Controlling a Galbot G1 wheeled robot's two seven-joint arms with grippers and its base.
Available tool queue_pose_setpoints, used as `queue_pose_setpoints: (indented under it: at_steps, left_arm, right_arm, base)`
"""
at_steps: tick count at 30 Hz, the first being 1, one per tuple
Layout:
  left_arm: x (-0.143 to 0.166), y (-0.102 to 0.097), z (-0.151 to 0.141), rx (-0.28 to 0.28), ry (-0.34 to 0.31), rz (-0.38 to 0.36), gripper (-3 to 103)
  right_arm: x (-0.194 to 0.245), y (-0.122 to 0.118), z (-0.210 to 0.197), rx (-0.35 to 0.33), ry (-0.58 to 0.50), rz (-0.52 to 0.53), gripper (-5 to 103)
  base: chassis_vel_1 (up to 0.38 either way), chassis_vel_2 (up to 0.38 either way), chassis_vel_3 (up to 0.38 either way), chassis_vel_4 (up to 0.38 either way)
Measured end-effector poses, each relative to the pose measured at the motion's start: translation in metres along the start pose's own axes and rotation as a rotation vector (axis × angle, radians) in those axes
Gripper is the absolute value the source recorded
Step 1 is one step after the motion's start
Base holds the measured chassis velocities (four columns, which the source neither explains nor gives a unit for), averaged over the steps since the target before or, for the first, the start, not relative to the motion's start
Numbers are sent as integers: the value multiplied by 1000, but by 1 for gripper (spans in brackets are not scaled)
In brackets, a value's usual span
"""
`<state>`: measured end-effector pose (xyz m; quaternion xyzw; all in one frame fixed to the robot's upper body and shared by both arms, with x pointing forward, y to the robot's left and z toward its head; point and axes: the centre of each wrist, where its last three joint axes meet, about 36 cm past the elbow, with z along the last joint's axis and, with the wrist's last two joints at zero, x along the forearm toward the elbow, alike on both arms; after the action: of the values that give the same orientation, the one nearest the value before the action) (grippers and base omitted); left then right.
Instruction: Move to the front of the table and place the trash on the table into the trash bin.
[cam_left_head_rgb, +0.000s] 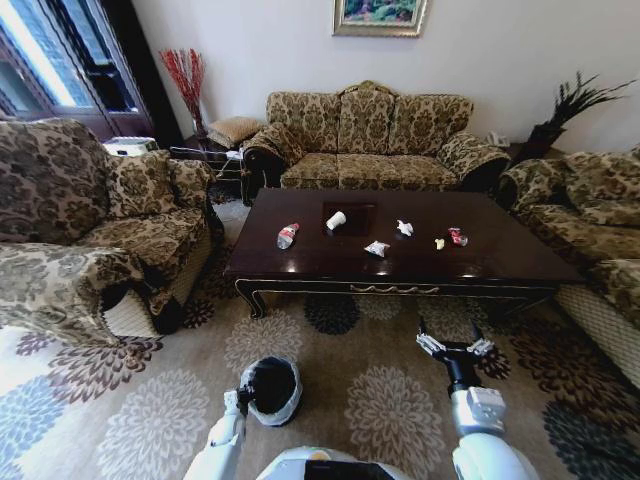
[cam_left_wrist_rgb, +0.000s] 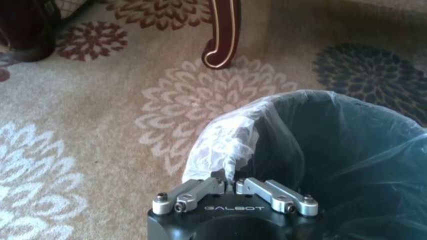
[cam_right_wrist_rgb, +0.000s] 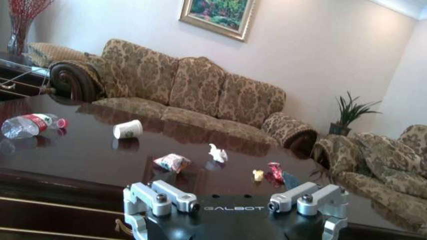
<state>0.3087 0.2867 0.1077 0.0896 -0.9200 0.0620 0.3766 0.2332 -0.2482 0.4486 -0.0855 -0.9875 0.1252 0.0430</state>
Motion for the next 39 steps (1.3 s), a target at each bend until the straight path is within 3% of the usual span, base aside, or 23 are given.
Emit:
queue_pose_setpoints:
  at_steps: [15, 18, 24, 27, 31, 39]
  left_arm:
    - [0, 0, 0, 0, 0, 0, 3]
    - [2, -1, -3, 0, -13, 4, 3]
    - [18, -4, -29, -8, -112, 12, 3]
    - [38, -7, -56, -17, -215, 19, 3]
    - [49, -11, -68, -21, -273, 36, 3]
    - [52, -7, -70, -25, -285, 35, 3]
  right_arm:
    - [0, 0, 0, 0, 0, 0, 100]
    - [-12, -1, 10, -7, 45, 0, 100]
    - [-20, -2, 11, -21, 50, 8, 100]
    - [-21, -2, 12, -28, 43, 7, 100]
    - [-22, -3, 12, -30, 41, 5, 100]
    - [-24, -4, 8, -37, 27, 4, 100]
  base:
    - [0, 0, 0, 0]
    - [0, 0, 0, 0]
    - [0, 0, 0, 0]
    - [0, 0, 0, 0]
    - [0, 0, 0, 0]
    - [0, 0, 0, 0]
